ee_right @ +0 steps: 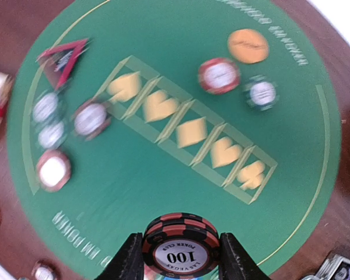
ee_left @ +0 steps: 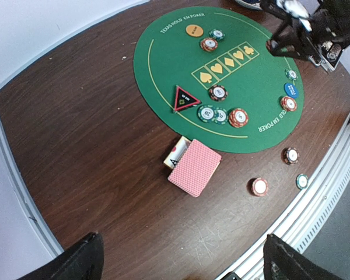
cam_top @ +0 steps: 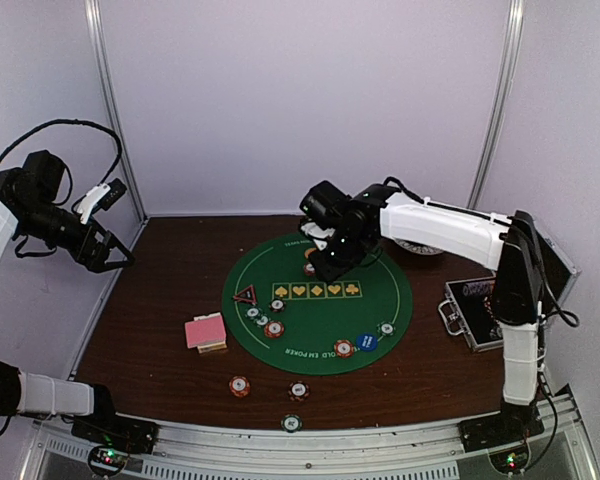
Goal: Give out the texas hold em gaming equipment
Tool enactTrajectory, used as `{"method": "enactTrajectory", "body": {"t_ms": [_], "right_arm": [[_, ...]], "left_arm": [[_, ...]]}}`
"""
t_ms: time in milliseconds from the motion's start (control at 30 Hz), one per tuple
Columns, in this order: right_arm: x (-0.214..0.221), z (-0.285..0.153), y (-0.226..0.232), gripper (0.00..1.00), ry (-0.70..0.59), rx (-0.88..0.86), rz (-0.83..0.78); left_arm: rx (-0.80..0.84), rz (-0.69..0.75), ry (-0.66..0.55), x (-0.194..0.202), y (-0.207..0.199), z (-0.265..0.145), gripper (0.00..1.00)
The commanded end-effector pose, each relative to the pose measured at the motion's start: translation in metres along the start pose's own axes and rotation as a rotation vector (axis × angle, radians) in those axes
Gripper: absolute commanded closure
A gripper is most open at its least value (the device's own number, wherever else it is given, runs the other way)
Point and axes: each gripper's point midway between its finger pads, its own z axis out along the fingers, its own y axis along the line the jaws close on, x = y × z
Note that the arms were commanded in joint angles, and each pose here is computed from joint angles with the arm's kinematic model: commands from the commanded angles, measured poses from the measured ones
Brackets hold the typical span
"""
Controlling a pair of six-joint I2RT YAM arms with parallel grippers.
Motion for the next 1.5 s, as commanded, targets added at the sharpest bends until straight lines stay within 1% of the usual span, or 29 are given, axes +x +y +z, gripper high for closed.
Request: {"method": "enactTrajectory", "body": {"t_ms": [0, 167, 300, 500, 667, 733, 767, 800, 867, 933, 1033, 1167, 1267, 1367, 1400, 1467], "right_arm": [[-0.017, 0.041, -0.059, 0.88, 0.020, 0.125, 0.066], [-0.028, 0.082, -0.106, 0.88, 0.046, 0.174, 0.151], [-0.032, 0.106, -0.128, 0.88, 0.050, 0.174, 0.212], [-0.030, 0.133, -0.144, 0.88, 0.068, 0.174, 0.249], [-0.028, 0.146, -0.153, 0.86, 0.068, 0.170, 0.271], [-0.027, 0.152, -0.153, 0.78, 0.073, 0.152, 0.279], [-0.025, 0.154, -0.153, 0.70, 0.079, 0.147, 0.283], [-0.024, 0.156, -0.153, 0.59, 0.084, 0.143, 0.286], [-0.021, 0.158, -0.154, 0.47, 0.095, 0.140, 0.287], [-0.021, 0.155, -0.154, 0.39, 0.095, 0.143, 0.287], [-0.029, 0.141, -0.156, 0.32, 0.066, 0.145, 0.289], [-0.047, 0.107, -0.158, 0.32, -0.004, 0.144, 0.290], [-0.056, 0.074, -0.146, 0.32, -0.056, 0.138, 0.266], [-0.050, 0.050, -0.117, 0.32, -0.071, 0.118, 0.210], [-0.049, 0.034, -0.103, 0.32, -0.090, 0.100, 0.189], [-0.038, 0.019, -0.064, 0.31, -0.100, 0.059, 0.123]], "left_arm": [[0.002, 0.000, -0.013, -0.002, -0.003, -0.004, 0.02], [0.006, 0.000, -0.014, -0.001, -0.004, -0.004, 0.02], [0.003, 0.001, -0.009, 0.001, -0.003, -0.003, 0.02], [0.006, 0.006, -0.002, 0.002, -0.003, -0.001, 0.02], [0.008, 0.008, 0.003, 0.003, -0.002, 0.000, 0.02], [0.009, 0.009, 0.004, 0.003, -0.002, 0.000, 0.02], [0.010, 0.009, 0.004, 0.003, -0.002, 0.000, 0.03], [0.008, 0.009, 0.005, 0.003, -0.002, 0.001, 0.03], [0.006, 0.010, 0.005, 0.003, -0.001, 0.000, 0.03], [0.004, 0.011, 0.004, 0.002, -0.001, 0.000, 0.02], [0.000, 0.012, 0.003, 0.002, -0.001, -0.001, 0.02], [-0.005, 0.011, 0.000, 0.001, 0.000, -0.002, 0.02], [-0.010, 0.015, -0.001, 0.000, 0.000, -0.003, 0.02], [-0.009, 0.015, -0.003, 0.000, 0.000, -0.004, 0.02], [-0.008, 0.015, -0.002, 0.000, 0.000, -0.004, 0.02], [-0.006, 0.015, -0.002, 0.000, -0.001, -0.004, 0.02]]}}
